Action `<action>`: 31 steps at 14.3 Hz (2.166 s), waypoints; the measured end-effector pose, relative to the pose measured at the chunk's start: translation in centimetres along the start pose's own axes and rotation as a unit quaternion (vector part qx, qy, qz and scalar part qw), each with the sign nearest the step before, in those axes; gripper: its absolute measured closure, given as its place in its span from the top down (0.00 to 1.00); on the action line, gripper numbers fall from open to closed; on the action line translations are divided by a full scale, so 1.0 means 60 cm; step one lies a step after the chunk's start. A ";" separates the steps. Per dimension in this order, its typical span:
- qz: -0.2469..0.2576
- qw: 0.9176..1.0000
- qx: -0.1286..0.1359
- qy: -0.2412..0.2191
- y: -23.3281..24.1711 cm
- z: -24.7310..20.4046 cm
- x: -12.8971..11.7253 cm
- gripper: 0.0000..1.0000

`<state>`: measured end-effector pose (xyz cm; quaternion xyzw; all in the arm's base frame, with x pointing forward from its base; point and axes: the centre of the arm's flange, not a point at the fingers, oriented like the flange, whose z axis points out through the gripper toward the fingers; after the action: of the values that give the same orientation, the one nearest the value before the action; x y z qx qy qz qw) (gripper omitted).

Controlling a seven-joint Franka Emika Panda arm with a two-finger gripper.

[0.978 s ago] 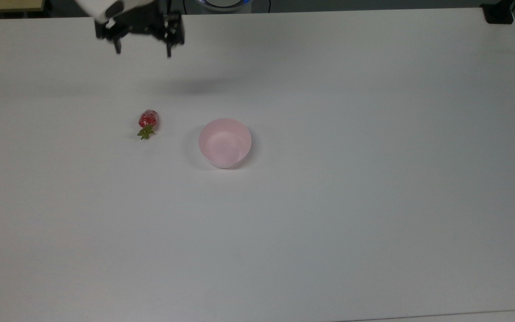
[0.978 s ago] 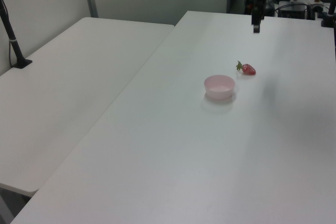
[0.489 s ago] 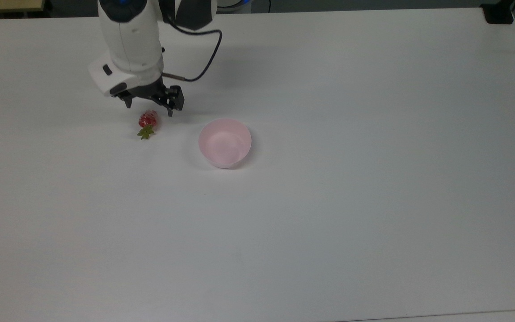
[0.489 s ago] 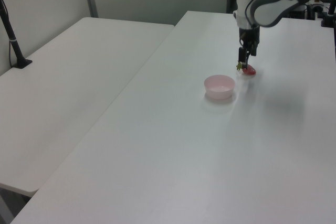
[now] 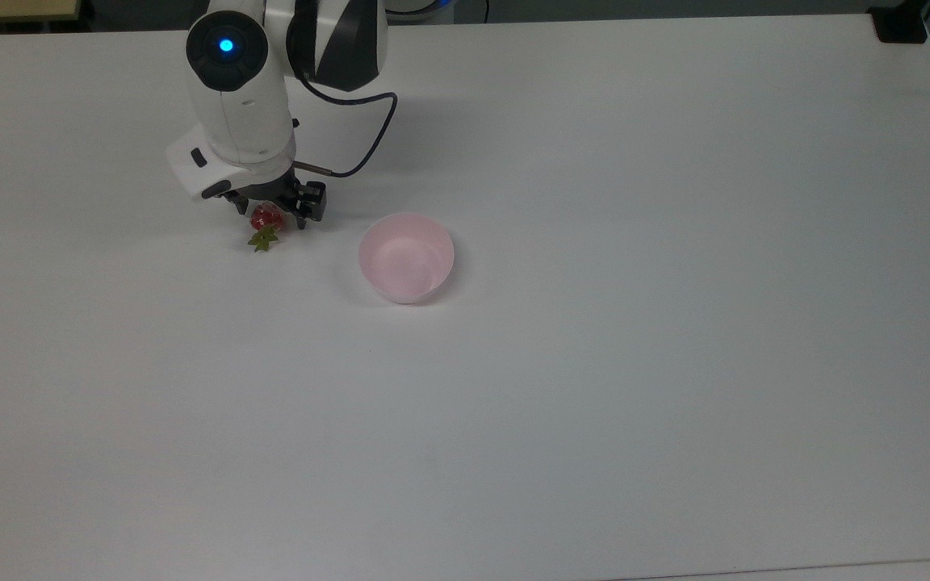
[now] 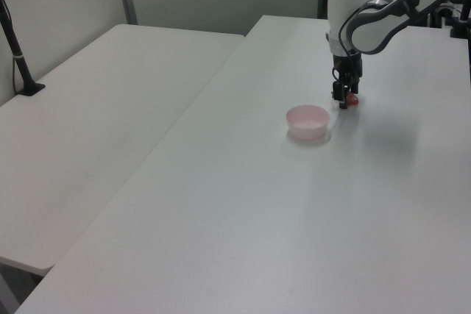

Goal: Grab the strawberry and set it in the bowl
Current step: 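Close the gripper on the strawberry and lift it, then carry the strawberry over the pink bowl and lower it inside, then open the gripper to release the strawberry and raise the arm away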

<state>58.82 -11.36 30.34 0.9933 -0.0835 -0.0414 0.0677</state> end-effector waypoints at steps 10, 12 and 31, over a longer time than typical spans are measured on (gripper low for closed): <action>-0.005 0.998 0.016 0.064 -0.042 -0.128 0.022 0.40; -0.015 0.997 0.031 0.071 -0.082 -0.151 0.022 0.40; 0.051 0.995 0.067 0.063 -0.207 -0.372 -0.035 1.00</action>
<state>60.85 3.96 50.80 0.9907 -0.1322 0.0301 0.0085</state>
